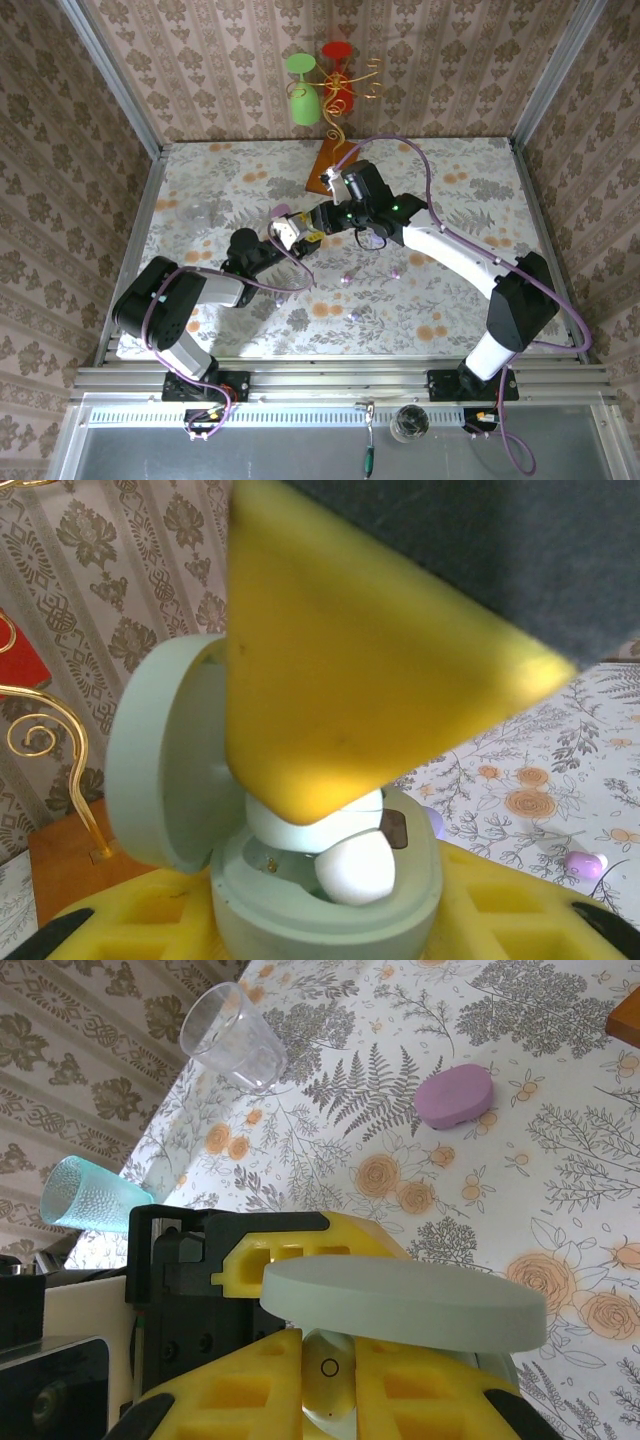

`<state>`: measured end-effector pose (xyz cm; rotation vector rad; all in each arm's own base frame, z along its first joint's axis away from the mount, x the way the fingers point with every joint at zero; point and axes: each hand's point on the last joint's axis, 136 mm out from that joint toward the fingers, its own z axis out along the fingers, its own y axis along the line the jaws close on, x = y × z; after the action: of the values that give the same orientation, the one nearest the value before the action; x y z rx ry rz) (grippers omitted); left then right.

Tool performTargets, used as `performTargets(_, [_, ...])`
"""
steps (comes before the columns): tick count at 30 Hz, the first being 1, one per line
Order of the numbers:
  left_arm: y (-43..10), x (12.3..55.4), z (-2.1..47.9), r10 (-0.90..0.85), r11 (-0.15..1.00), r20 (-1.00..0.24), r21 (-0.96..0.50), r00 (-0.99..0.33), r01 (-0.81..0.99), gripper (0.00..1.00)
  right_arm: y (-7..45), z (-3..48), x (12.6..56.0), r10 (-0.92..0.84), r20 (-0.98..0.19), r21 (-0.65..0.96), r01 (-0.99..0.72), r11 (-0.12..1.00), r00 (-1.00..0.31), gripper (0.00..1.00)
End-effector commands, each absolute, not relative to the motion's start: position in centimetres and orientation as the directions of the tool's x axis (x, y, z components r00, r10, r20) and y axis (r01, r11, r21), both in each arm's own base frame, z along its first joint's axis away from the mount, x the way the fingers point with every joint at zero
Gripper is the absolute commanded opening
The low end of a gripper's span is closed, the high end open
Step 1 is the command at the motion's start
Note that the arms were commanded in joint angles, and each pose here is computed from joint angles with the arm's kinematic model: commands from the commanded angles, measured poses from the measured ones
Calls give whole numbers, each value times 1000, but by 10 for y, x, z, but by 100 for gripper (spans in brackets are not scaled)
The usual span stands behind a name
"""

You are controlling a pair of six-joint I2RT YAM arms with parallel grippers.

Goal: Insert the wireless bluetooth earbuds into the charging case

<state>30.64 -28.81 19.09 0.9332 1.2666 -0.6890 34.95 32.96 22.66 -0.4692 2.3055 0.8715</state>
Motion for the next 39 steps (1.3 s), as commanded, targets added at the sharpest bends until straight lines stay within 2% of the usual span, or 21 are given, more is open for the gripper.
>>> performTargets(1, [-291,301,216,23,468,-964,243,263,850,42,330,222,350,-126,-662,443,-522,729,-739,18])
performTargets(14, [-289,301,215,23,473,-966,239,259,848,42,333,222,352,-103,-662,461,-512,725,-742,19])
performTargets(17, [-289,302,216,23,476,-966,239,259,846,42,332,225,350,-96,-665,470,-514,718,-741,23])
performTargets(23, [-287,304,213,24,490,-969,224,244,843,42,325,239,344,-69,-696,470,-526,709,-715,40])
performTargets(30, [-281,309,216,14,531,-975,196,223,824,42,316,263,338,-18,-739,481,-547,685,-673,43])
performTargets(39, [-283,303,207,24,502,-977,195,212,843,42,314,289,349,-4,-775,464,-573,675,-632,44])
